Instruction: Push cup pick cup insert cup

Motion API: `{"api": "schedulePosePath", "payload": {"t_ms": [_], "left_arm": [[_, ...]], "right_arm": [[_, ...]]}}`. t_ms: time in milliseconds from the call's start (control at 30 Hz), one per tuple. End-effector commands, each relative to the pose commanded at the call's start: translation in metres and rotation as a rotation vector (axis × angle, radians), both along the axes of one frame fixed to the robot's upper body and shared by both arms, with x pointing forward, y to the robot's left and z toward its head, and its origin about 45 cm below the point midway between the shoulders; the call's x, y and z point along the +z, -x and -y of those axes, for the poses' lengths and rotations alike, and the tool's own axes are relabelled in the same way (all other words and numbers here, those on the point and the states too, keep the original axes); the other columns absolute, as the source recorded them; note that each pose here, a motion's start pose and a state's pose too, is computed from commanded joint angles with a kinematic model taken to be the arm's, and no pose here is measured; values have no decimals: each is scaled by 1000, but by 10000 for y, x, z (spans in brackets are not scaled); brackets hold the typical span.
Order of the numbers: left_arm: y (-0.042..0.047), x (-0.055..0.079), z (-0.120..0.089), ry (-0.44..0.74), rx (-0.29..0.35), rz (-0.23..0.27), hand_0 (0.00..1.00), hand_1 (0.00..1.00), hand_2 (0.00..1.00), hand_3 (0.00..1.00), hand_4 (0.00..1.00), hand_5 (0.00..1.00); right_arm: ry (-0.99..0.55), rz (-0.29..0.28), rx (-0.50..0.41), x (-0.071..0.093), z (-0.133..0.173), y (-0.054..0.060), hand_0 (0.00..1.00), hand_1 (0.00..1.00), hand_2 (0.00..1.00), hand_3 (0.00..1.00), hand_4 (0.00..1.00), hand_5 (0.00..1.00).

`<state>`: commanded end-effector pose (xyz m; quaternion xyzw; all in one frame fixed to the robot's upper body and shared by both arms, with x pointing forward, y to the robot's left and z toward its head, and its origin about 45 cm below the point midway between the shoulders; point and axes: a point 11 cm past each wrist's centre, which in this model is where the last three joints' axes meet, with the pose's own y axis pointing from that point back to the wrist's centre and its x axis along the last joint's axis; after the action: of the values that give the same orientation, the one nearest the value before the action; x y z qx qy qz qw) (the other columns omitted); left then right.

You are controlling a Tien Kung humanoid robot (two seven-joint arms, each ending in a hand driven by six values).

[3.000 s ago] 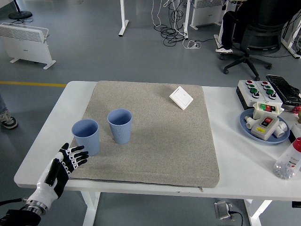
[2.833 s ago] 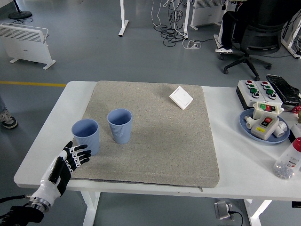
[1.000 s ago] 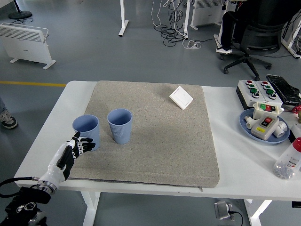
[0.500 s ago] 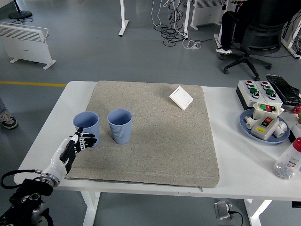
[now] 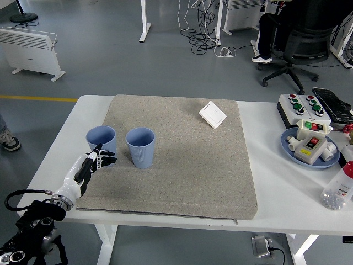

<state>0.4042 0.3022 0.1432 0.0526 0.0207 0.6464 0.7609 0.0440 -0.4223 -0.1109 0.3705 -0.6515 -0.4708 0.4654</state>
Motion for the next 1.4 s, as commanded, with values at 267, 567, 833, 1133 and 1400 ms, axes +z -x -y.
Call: {"api": "schedulePosePath", "payload": {"t_ms": [267, 567, 833, 1133, 1400], "left_arm": [[-46, -30, -38, -2, 23, -4, 774, 621, 549, 520, 617, 998], [-105, -23, -106, -50, 23, -13, 773, 618, 547, 520, 615, 998], [-180, 14, -186, -87, 32, -14, 773, 618, 546, 516, 616, 998], [-238, 32, -228, -105, 41, -16, 772, 615, 543, 513, 611, 998], [-293, 34, -225, -121, 36, -23, 772, 615, 541, 512, 610, 998]], "right_arm": [[-1, -3, 0, -3, -3, 18, 752, 624, 628, 558, 75, 439], [-1, -1, 2, -1, 0, 5, 753, 624, 628, 560, 75, 440], [0, 2, 7, 4, 3, -23, 753, 625, 628, 559, 73, 448], [0, 1, 11, 4, 0, -31, 753, 626, 631, 559, 70, 456], [-2, 2, 17, 4, -7, -49, 753, 626, 631, 559, 71, 456]]}}
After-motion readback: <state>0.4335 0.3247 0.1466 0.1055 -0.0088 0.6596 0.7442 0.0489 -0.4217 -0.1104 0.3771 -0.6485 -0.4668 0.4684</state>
